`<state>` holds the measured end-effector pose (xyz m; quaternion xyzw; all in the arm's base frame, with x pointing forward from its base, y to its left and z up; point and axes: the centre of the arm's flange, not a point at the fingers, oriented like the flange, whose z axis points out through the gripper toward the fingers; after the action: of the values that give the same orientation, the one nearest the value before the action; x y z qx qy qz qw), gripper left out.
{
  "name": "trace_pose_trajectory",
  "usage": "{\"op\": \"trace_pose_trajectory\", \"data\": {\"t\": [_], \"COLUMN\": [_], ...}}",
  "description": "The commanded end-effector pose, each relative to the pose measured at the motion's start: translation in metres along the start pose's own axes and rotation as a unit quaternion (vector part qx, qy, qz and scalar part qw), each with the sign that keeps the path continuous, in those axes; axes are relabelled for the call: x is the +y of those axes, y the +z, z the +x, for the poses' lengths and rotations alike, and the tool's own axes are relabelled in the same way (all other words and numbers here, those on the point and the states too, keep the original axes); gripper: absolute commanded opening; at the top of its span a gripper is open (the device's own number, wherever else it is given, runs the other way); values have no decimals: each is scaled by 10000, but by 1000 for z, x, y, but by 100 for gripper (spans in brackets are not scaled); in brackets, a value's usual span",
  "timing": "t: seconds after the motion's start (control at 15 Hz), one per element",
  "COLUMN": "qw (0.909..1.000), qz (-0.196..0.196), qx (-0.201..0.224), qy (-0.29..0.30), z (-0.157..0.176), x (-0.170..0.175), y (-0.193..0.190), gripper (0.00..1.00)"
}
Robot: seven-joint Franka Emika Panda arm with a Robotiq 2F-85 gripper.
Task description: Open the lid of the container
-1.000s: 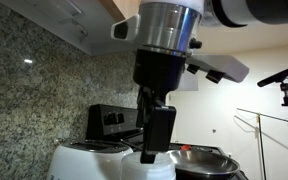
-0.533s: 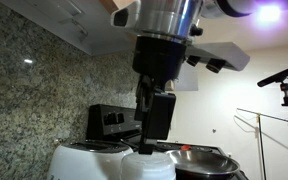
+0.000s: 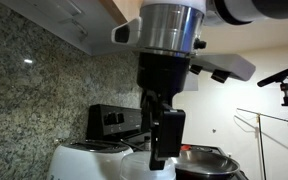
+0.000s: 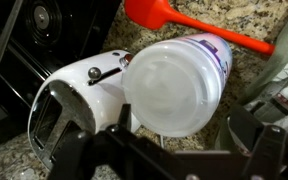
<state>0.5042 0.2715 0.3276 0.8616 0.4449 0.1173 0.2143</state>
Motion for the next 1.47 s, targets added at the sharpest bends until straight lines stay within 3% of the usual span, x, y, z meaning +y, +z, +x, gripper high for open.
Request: {"op": "trace_pose_trajectory", "data": {"t": [0.0, 0.6, 1.4], "qw": [9998, 9997, 9991], "qz": [18, 15, -385], "qx": [-216, -233, -188], "qy": [-32, -8, -72], "z": [0, 2, 5], "x": [7, 10, 31], "y": [8, 12, 8], "gripper": [100, 100, 100]}}
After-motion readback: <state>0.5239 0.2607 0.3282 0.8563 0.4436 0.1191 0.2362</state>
